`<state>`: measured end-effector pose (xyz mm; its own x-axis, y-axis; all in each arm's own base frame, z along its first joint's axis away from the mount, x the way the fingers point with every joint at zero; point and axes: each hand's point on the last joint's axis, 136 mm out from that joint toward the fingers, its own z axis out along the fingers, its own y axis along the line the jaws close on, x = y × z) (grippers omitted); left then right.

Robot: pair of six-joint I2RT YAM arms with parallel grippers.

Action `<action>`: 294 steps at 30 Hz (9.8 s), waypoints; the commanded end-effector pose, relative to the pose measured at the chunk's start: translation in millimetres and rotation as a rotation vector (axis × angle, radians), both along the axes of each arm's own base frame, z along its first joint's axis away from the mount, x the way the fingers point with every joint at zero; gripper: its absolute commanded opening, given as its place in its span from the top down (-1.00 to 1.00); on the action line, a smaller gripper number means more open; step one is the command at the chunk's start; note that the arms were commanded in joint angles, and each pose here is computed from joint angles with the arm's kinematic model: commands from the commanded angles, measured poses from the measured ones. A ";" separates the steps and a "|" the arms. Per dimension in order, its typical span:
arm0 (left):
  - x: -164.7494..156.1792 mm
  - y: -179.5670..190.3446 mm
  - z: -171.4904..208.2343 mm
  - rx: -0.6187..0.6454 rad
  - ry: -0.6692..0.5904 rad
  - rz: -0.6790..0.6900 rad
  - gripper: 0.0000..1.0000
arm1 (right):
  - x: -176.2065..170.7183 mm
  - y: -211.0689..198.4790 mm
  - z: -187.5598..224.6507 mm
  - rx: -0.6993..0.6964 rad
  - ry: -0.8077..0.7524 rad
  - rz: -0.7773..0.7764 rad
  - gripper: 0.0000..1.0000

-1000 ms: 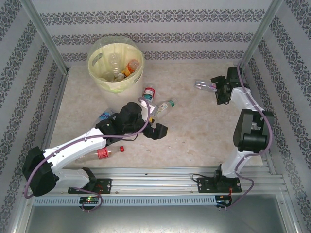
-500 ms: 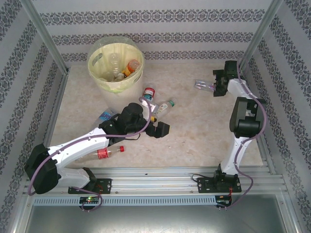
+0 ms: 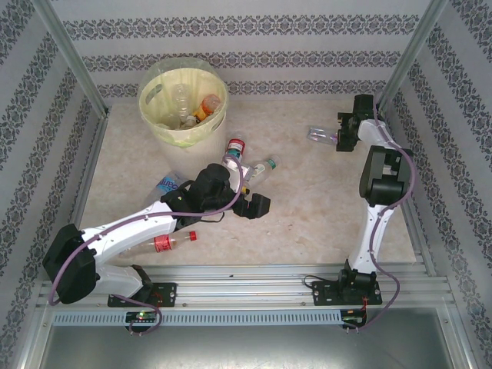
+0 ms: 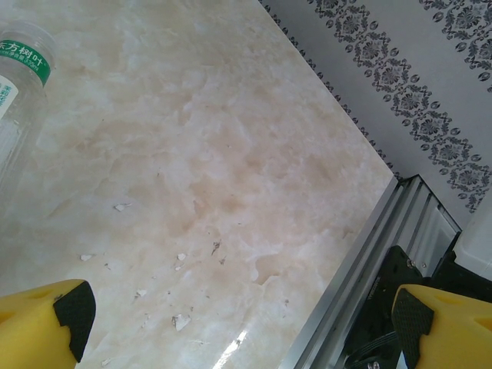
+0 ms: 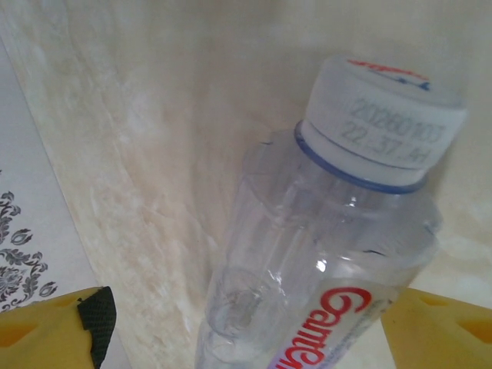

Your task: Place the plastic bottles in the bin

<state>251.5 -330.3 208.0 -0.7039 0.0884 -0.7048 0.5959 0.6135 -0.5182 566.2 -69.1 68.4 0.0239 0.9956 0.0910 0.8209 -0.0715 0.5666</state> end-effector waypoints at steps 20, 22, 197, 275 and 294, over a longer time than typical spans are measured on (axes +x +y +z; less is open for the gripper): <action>-3.0 -6.4 3.7 -0.036 0.000 0.004 -1.00 | 15.2 -3.9 -20.5 0.054 0.067 -0.038 -0.32; -3.2 -6.6 4.2 -0.040 0.001 0.004 -1.00 | 16.3 -2.4 -21.6 0.067 0.066 -0.040 -0.21; 198.0 219.7 116.6 0.520 -0.027 0.538 -0.46 | -327.3 214.9 273.0 -0.378 -0.842 1.305 -0.96; 163.2 -5.9 -156.8 0.742 0.163 -0.100 -0.73 | -329.4 208.2 233.7 -0.372 -0.739 1.296 -0.96; 147.2 -13.8 -86.8 0.592 0.124 -0.097 -0.16 | -332.2 209.4 244.8 -0.387 -0.797 1.292 -0.96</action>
<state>409.3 -333.8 62.2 -0.7699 0.5398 -0.3405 0.6041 0.7884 -0.1162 236.3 140.3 303.8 -0.7933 0.2780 -0.5417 -0.2458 0.6677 0.7027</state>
